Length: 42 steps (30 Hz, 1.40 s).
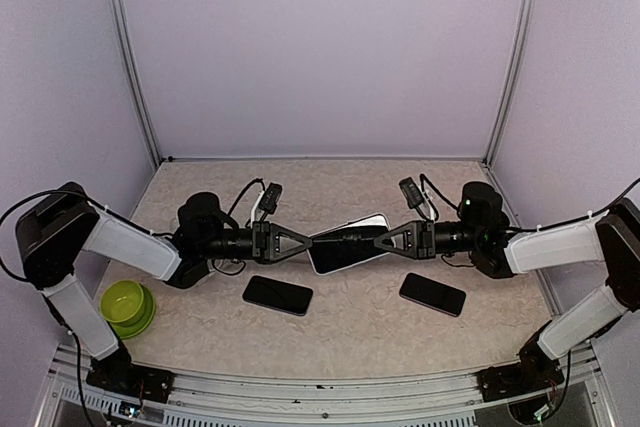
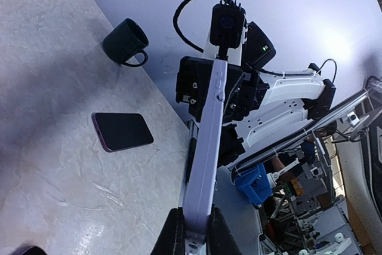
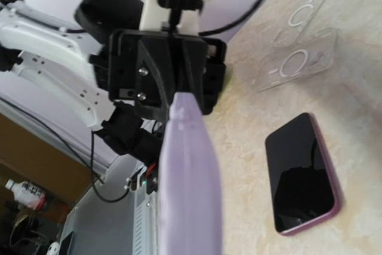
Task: Put the phone into the phone case
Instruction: Press the corner of the phone case at the bottom left corner of the phone case, then pass from the right arm to the left
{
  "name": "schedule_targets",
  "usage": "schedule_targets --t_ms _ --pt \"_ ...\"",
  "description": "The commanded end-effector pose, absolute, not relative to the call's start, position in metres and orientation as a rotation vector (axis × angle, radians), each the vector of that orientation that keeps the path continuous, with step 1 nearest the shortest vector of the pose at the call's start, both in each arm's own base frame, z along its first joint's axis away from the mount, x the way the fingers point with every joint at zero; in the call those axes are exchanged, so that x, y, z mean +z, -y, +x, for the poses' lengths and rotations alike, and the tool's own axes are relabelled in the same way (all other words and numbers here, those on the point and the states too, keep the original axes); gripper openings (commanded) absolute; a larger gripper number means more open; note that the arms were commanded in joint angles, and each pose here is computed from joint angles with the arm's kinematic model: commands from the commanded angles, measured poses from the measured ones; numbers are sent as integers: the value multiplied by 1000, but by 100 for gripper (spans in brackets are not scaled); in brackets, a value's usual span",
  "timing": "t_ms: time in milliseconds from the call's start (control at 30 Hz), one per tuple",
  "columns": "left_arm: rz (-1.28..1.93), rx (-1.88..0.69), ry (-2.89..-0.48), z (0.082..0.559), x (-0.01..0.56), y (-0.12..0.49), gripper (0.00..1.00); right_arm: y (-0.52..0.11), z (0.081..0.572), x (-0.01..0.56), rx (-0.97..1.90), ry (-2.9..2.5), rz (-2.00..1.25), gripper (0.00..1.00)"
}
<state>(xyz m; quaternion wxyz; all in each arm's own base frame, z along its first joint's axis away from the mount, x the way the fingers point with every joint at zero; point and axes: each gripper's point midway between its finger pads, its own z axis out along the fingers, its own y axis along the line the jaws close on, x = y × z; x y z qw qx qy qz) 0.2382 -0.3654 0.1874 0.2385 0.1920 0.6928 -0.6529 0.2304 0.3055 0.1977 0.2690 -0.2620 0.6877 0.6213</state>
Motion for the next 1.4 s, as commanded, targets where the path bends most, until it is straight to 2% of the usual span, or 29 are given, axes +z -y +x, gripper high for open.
schedule_targets --t_ms 0,267,433,633,867,1000,1233,1367 --pt "479 -1995 -1737 229 217 348 0 -300 236 200 1641 -1792 -735 0" --pt "413 -2137 -1667 226 224 337 0 -299 239 190 1665 -1809 -728 0" --pt "390 -2145 -1670 230 223 336 23 -297 240 190 1666 -1809 -725 0" --pt "361 -2119 -1683 239 224 333 34 -297 239 191 1667 -1810 -726 0" --pt "379 -1821 -1908 260 178 347 43 -296 235 195 1675 -1796 -745 0" --pt "459 -1638 -1979 267 173 354 47 -296 231 192 1683 -1804 -771 0" --pt "671 -1521 -1985 255 186 381 51 -297 220 195 1691 -1779 -847 0" --pt "784 -1540 -1972 239 189 396 51 -300 211 199 1680 -1757 -902 0"
